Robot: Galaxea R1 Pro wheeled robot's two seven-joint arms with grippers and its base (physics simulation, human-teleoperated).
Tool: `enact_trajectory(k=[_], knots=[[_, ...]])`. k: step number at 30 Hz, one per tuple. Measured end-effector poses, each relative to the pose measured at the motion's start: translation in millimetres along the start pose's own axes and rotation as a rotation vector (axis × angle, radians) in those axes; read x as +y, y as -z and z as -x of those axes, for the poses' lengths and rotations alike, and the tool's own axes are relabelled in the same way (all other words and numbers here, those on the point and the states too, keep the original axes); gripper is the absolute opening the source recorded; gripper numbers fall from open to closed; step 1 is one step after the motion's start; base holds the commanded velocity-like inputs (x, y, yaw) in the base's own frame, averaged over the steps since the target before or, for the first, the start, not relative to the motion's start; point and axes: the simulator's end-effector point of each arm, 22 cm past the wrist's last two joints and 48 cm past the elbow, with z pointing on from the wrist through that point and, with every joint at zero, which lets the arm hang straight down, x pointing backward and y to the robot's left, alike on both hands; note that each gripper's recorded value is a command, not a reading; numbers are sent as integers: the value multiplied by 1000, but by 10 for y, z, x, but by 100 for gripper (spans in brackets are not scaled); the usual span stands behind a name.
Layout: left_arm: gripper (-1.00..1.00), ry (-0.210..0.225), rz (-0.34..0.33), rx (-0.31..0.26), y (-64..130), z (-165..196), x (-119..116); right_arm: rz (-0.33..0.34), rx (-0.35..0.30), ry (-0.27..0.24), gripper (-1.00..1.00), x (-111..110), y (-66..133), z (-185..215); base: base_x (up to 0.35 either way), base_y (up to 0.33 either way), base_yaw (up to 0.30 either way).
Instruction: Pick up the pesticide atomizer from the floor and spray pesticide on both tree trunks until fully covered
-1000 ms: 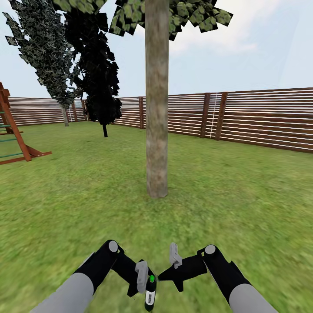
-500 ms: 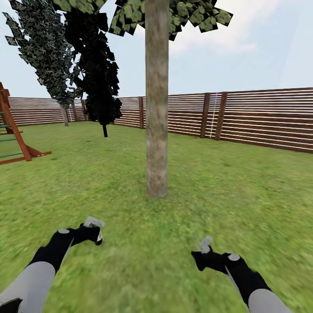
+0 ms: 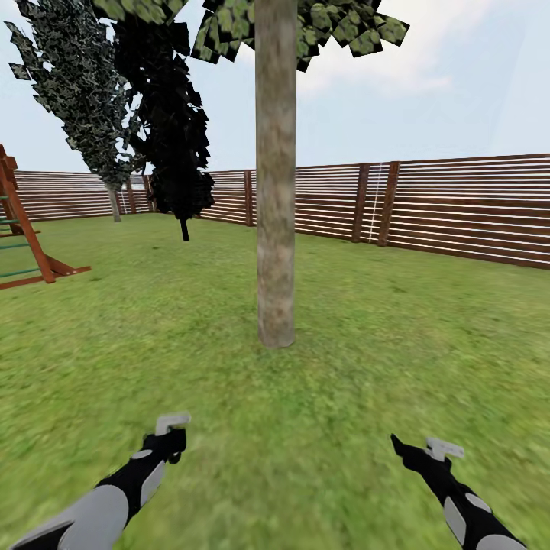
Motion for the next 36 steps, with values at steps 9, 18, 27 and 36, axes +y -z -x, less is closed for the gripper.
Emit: enact_trajectory(k=[9,18,27,36], knots=[[-100,1,-2,36,14,-163,-38,-1,-1,-4,100,3,0,2,178,0,-11],[-100,-10,-1,121,17,-269,-38,-1,-3,-6,100,1,0,8,328,0,-251],[-100,-9,-12,177,-4,22,15,-3,2,-6,100,-20,-6,-18,268,0,-67],[-100,14,-90,355,36,-40,-252,-9,15,-6,100,-45,-18,-89,10,0,0]])
